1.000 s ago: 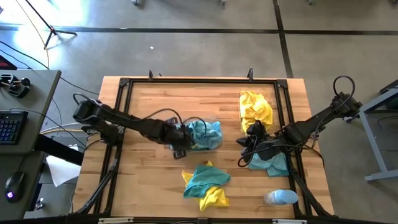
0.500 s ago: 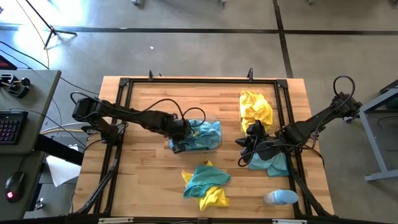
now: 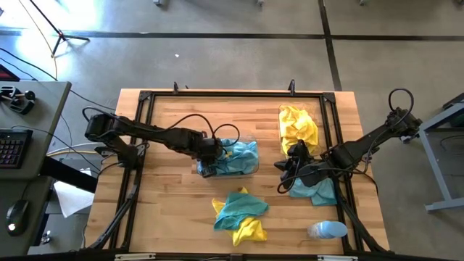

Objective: Sort microfiber towel by color & place in baskets
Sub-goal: Put the blue towel into the bottom transparent bin

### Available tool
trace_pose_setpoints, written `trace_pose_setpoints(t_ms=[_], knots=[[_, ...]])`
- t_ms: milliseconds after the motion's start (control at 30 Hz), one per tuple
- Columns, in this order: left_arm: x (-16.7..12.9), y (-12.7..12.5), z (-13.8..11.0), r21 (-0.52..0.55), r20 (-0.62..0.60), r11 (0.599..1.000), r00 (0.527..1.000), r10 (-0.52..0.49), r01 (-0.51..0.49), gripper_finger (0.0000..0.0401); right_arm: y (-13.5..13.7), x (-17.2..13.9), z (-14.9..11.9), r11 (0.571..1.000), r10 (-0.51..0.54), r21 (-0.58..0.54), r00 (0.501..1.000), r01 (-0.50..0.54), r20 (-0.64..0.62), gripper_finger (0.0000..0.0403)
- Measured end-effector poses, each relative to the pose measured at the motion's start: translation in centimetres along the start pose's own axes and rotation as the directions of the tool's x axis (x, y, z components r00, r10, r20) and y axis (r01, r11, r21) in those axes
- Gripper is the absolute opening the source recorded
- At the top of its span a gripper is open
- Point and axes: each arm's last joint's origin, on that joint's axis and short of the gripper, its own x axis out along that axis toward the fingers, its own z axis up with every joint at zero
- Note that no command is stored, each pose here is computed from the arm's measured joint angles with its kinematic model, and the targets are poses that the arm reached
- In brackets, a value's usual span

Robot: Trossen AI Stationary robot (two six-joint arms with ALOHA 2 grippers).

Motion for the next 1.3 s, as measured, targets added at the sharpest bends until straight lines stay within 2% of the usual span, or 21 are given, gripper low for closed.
trace_pose_setpoints(t_ms=[167, 333, 833, 1133, 1300], knots=[[0.1, 0.4, 0.1, -0.011, -0.016, 0.999, 0.999, -0.039, 0.039, 0.0131, 0.0, 0.0, 0.0, 1.000, 0.000, 0.000, 1.000, 0.000, 0.000, 0.0000], [-0.6, 0.6, 0.4, -0.013, -0.029, 0.998, 0.998, -0.055, 0.055, 0.0161, 0.0, 0.0, 0.0, 1.000, -0.006, 0.000, 1.000, 0.006, 0.010, 0.0000], [-6.4, 0.8, 3.1, 0.082, -0.050, 0.995, 0.998, -0.044, 0.048, 0.0165, 1.0, 0.5, 1.3, 0.997, 0.055, -0.054, 0.989, -0.048, 0.141, 0.0000], [-9.8, 1.1, 2.2, 0.127, 0.014, 0.991, 0.999, -0.044, 0.042, 0.0165, 2.5, 6.0, 3.4, 0.980, 0.132, -0.158, 0.987, -0.117, 0.091, 0.0000], [-11.9, 1.9, 1.5, 0.122, 0.076, 0.992, 0.997, -0.034, 0.024, 0.0165, 4.4, 8.8, 5.9, 0.955, 0.149, -0.269, 0.987, -0.127, 0.062, 0.0000]])
